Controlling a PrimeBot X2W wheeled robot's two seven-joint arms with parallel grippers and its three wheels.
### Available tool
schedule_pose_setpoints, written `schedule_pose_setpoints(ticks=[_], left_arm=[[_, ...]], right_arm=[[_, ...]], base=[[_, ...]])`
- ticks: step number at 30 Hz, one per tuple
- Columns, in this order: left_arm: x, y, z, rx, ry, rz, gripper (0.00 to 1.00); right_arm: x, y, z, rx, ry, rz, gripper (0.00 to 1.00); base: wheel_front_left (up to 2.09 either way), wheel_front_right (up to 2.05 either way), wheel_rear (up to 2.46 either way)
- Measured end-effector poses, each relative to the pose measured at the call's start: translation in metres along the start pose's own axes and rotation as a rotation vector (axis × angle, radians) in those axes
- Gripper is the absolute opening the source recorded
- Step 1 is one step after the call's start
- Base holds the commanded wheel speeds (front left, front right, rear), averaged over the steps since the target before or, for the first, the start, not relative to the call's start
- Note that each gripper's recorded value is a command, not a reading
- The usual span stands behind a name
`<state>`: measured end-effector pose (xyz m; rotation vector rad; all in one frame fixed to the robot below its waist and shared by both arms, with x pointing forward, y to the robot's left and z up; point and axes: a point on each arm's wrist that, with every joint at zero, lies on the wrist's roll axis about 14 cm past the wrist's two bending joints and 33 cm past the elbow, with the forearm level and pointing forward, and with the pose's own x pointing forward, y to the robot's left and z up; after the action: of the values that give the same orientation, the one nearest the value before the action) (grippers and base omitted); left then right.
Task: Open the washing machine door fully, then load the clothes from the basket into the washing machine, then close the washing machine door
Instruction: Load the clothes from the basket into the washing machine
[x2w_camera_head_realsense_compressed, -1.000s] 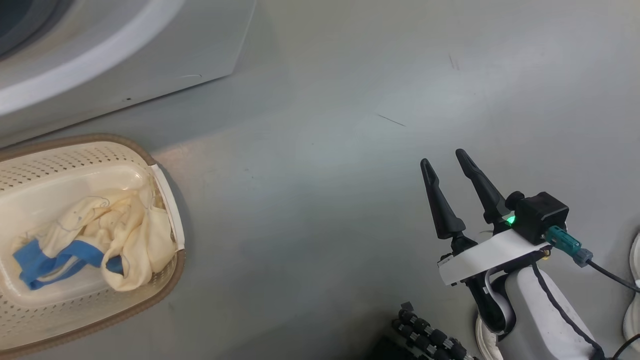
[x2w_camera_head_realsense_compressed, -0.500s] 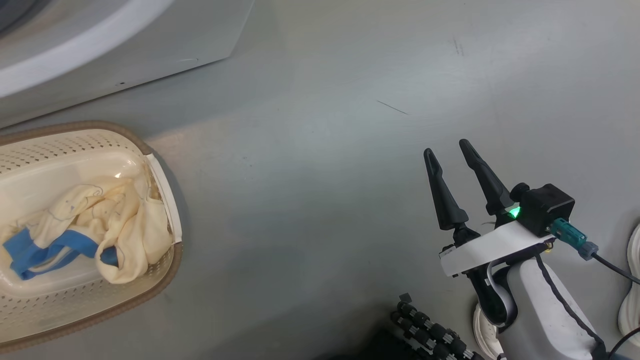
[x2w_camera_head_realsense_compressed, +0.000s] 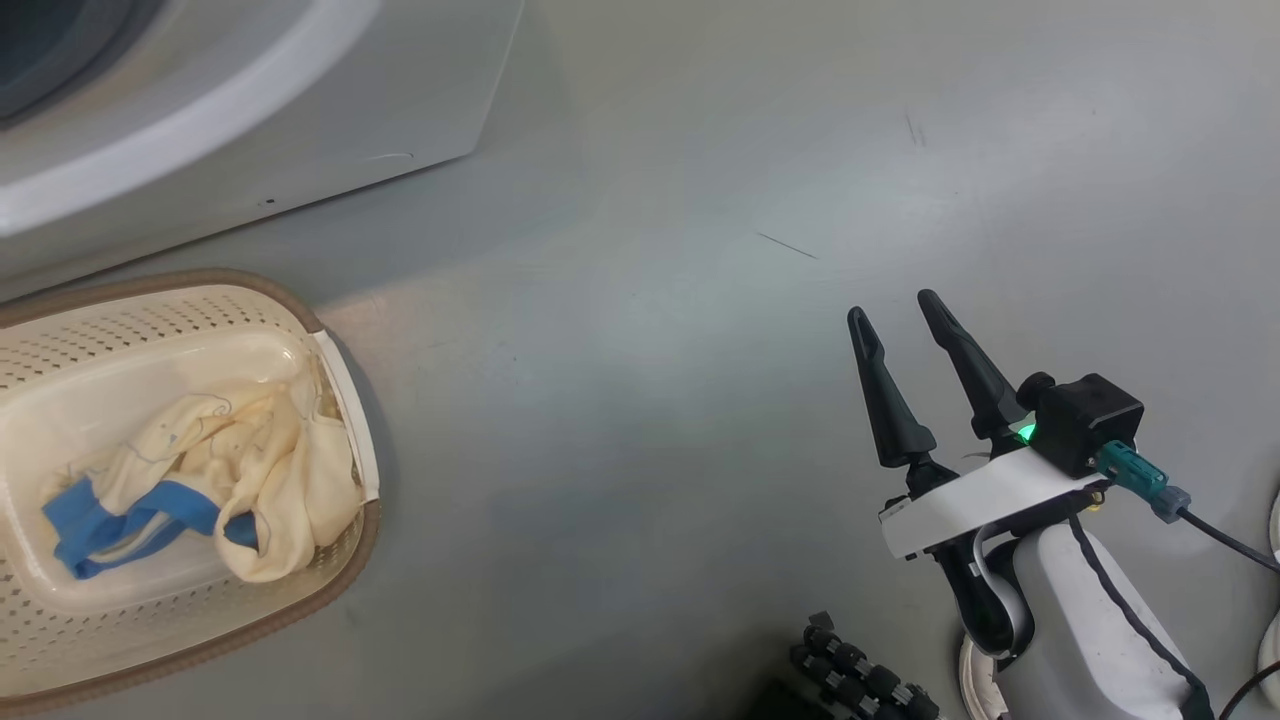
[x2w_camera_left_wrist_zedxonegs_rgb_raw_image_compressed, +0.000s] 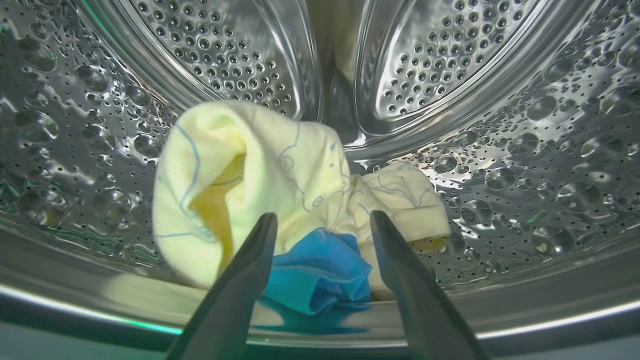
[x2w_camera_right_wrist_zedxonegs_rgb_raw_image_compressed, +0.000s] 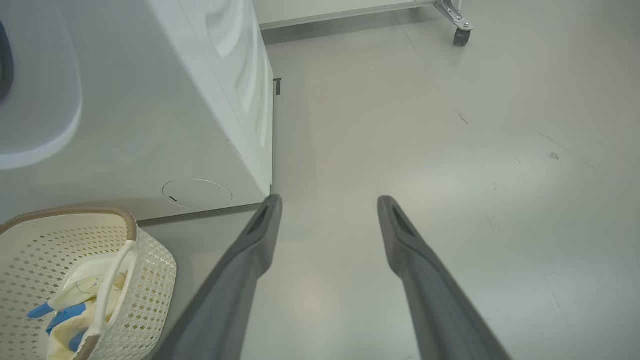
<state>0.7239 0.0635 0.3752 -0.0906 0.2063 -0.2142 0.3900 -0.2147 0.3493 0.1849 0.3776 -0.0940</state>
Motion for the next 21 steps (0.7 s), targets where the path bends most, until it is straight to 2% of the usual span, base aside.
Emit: schedule_pose_setpoints(ticks=[12,21], left_arm=[[-0.019,-0.023,0.013,-0.022,0.008,-0.025,1.0],[-0.051,-0.028,-0.003,-0.008,0.059,-0.03,1.0]], right_arm=[[0.0,-0.001,0.019,-0.003,-0.056,0.009,1.0],[0.003,0.007,0.032,0.001,-0.095,0.039,1.0]], base=[[0.0,0.0,0.0],[0.0,0.0,0.0]])
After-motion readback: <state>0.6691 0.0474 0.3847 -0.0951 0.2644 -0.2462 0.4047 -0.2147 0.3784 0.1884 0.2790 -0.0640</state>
